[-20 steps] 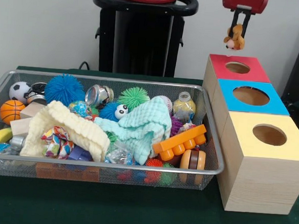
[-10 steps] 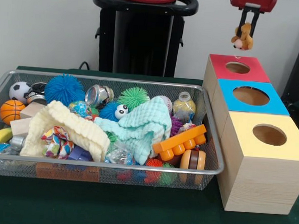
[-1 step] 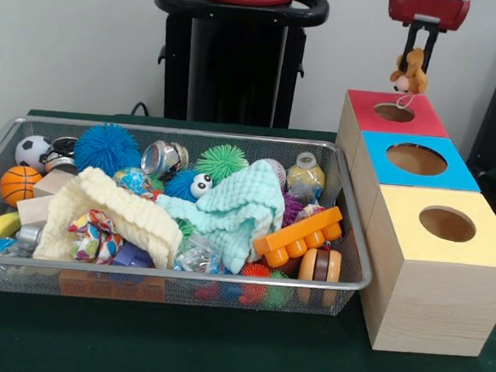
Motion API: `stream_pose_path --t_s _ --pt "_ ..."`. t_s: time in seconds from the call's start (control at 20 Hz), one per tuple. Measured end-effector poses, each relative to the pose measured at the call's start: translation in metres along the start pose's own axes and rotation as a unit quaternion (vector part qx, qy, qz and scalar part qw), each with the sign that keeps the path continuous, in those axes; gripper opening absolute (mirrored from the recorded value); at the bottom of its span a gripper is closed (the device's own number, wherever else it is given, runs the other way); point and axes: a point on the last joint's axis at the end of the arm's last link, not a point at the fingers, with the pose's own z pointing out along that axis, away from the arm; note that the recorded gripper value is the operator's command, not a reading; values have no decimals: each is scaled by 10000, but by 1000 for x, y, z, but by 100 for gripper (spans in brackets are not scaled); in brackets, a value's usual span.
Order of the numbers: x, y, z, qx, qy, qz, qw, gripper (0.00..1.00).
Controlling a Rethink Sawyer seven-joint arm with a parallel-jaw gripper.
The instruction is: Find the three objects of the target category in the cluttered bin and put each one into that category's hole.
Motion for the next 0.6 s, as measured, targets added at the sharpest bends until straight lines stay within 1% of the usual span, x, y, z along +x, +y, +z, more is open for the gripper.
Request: stream_pose_path --t_s 0.15,0.5,0.55,0.6 --pt "-5 2 2 2 -18 9 10000 0" --pt "-5 1 6 20 7 4 10000 0" --pt "-6 -1 6 24 7 29 10000 100" --pt "-7 -1 6 25 7 35 10000 100"
